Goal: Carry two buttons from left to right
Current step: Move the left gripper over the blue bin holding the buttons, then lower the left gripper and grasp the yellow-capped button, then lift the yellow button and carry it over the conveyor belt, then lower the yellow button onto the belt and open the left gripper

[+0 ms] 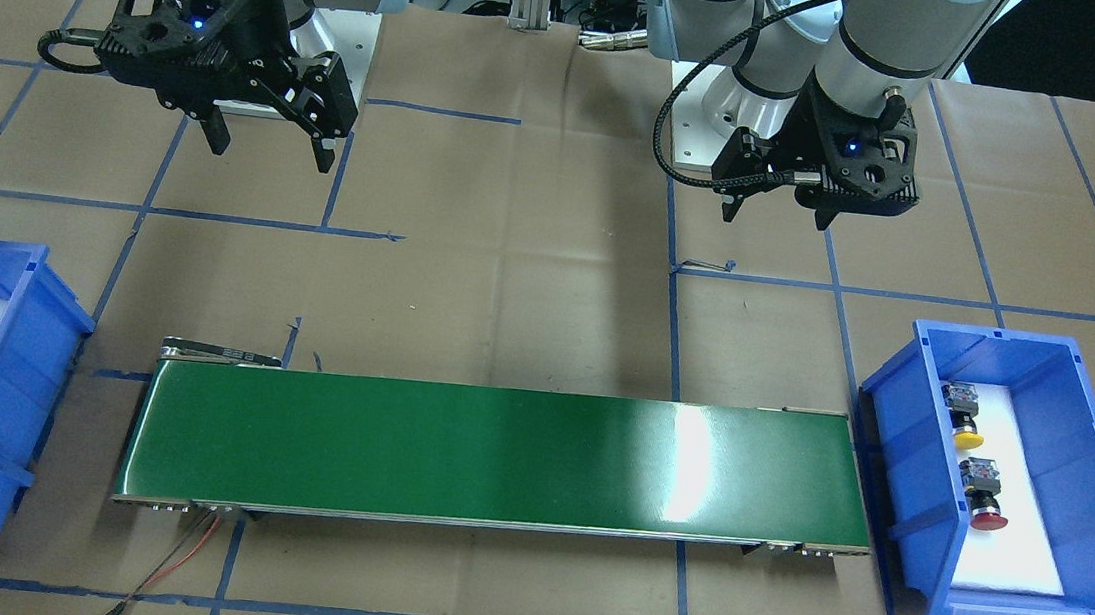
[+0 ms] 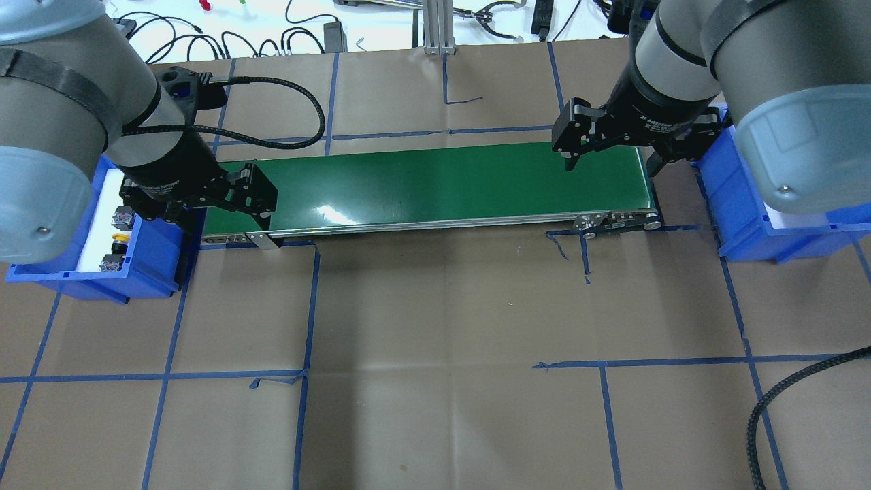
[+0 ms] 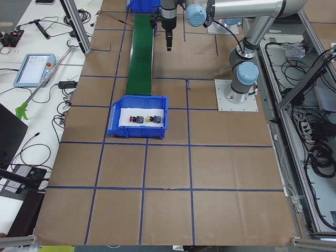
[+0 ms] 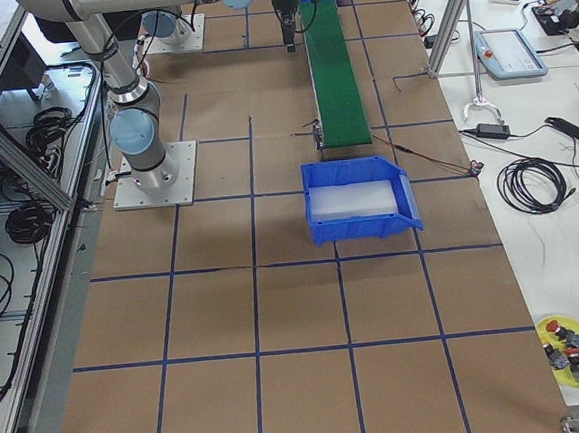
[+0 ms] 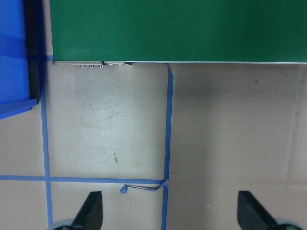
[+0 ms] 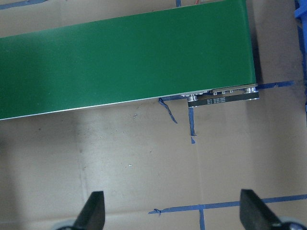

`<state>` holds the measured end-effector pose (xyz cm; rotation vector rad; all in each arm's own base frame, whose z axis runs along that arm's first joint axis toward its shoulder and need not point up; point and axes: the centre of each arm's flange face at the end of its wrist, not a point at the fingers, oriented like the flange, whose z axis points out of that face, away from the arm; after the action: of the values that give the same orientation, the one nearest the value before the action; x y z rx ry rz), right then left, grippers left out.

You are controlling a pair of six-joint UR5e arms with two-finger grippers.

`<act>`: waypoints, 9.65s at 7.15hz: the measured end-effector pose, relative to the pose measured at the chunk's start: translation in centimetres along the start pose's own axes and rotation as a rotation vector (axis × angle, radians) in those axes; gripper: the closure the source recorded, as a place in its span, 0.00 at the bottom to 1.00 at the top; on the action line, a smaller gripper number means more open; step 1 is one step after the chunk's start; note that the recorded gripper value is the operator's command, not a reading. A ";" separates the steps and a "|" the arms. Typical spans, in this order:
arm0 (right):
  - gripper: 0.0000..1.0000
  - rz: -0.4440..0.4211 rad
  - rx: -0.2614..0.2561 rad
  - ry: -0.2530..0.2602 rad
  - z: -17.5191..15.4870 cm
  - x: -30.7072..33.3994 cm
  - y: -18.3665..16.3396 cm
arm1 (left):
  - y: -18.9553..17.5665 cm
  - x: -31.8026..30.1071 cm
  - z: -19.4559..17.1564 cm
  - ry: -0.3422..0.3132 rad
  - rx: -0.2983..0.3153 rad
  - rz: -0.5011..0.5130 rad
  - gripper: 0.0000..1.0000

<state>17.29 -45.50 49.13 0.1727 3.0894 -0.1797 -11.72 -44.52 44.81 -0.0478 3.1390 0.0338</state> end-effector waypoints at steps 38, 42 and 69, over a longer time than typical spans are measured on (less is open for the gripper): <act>0.00 -0.002 0.002 -0.002 0.1 0.0 -0.1 | -8.5 -33.1 22.1 -0.004 0.012 0.042 0.98; 0.00 -0.003 0.000 -0.003 0.2 -0.1 -0.2 | -9.6 -34.1 9.0 -0.027 -0.023 0.050 0.98; 0.00 -0.008 -0.002 -0.001 0.4 0.0 -0.4 | -18.6 -1.1 14.0 -0.080 0.053 0.010 0.01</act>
<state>17.26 -45.90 48.82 0.1608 3.0897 -0.1766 -9.99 -62.80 30.39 -0.0302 3.0579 -0.0459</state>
